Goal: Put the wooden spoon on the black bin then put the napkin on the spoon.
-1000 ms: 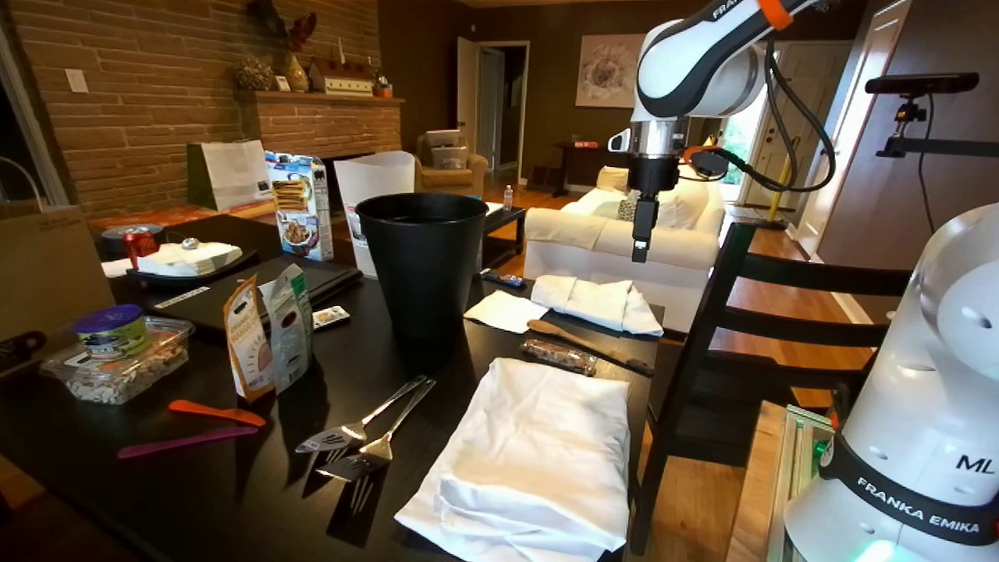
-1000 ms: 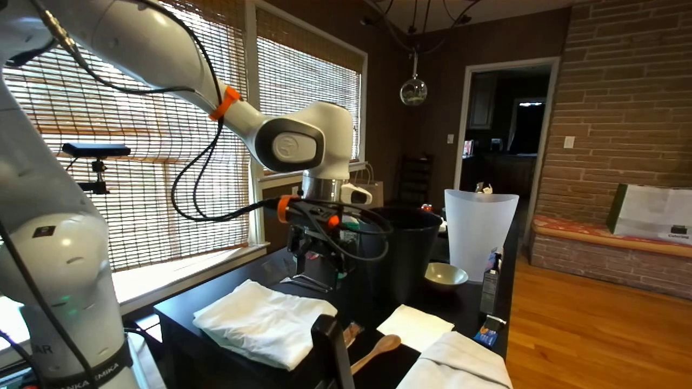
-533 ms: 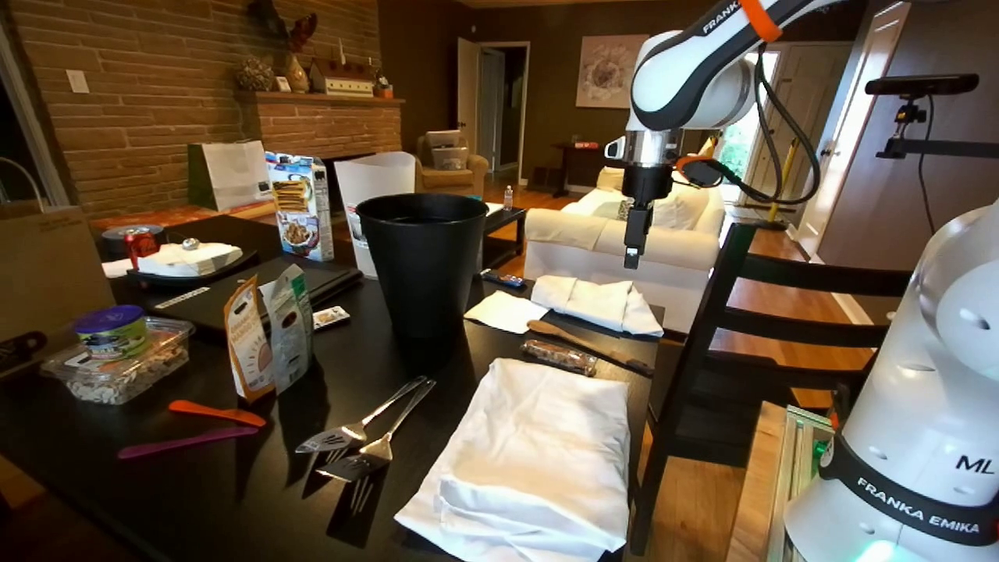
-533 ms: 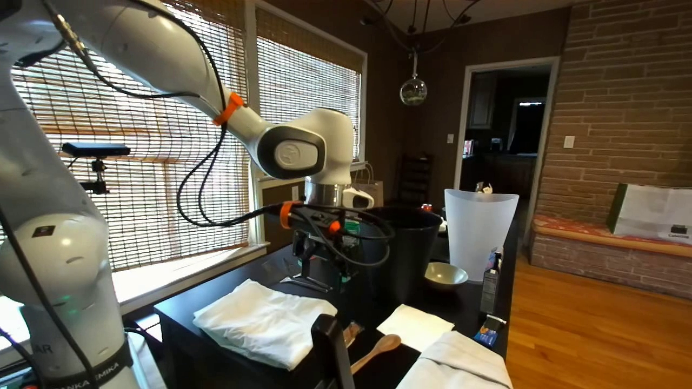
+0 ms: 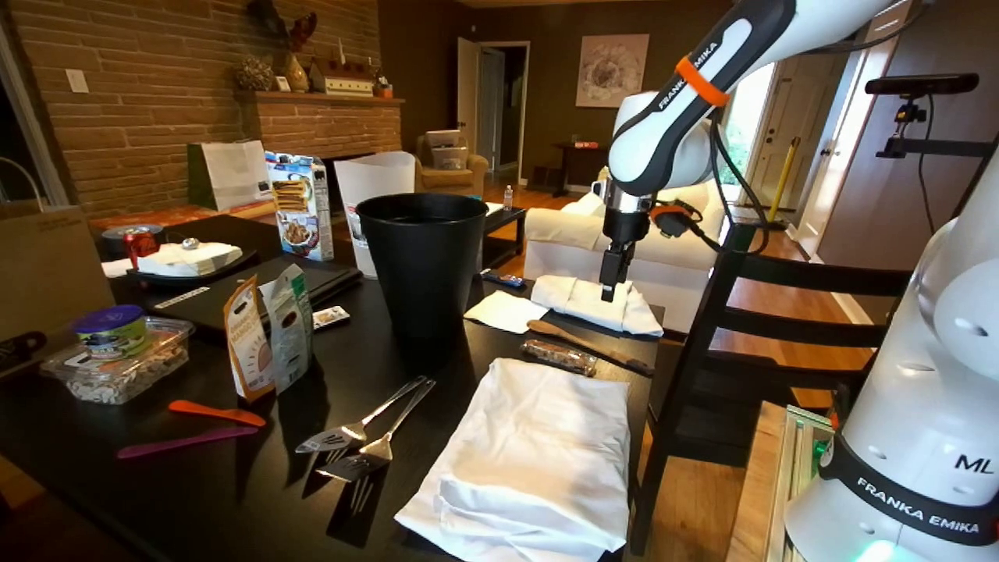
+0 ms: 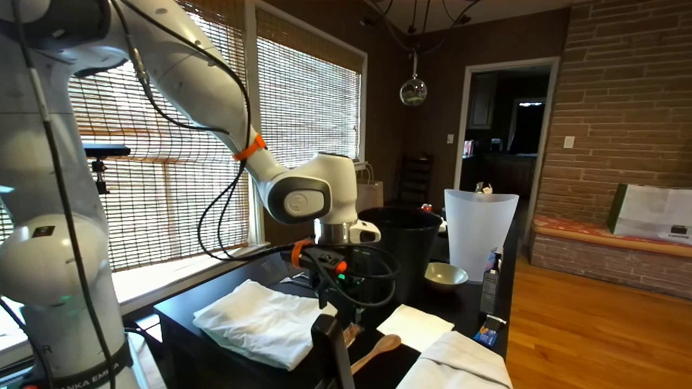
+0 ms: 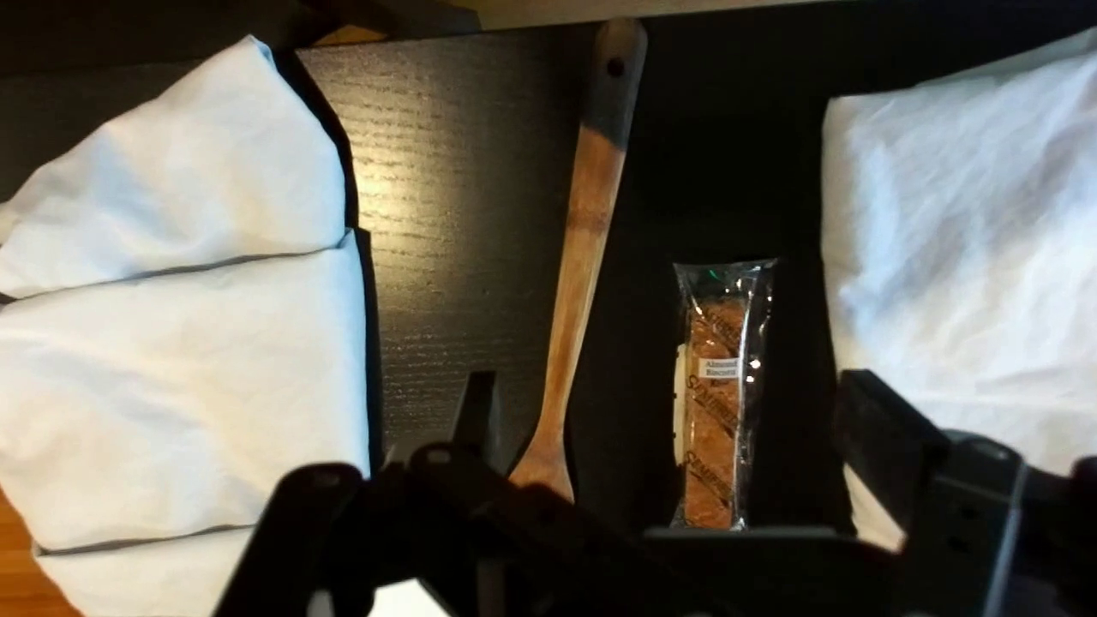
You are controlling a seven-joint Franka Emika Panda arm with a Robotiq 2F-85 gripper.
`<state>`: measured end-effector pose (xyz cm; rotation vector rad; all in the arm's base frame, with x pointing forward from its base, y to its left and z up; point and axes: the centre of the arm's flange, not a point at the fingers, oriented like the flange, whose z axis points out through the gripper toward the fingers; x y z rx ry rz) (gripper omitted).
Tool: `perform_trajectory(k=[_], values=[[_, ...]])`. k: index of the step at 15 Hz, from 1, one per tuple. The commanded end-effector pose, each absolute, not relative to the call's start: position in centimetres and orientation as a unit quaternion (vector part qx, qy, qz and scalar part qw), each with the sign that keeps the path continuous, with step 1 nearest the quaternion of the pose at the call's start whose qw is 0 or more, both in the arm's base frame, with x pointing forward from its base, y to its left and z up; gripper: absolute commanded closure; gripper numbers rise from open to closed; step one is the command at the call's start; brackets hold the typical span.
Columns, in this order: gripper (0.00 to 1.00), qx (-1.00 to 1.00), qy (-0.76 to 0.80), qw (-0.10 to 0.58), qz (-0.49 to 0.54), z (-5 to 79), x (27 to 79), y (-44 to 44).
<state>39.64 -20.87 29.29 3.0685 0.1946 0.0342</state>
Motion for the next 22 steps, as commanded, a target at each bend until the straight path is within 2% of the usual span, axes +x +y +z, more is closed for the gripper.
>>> perform_trajectory(k=[1,18,21,22], values=[[0.0,0.999,0.03,0.036,0.004,25.7,40.9,-21.5],[0.0,0.999,-0.042,-0.009,0.003,16.9,44.4,-25.8],[0.02,0.999,-0.045,-0.016,0.002,16.2,44.8,-25.7],[0.08,0.999,-0.045,-0.017,0.001,16.1,44.9,-25.6]])
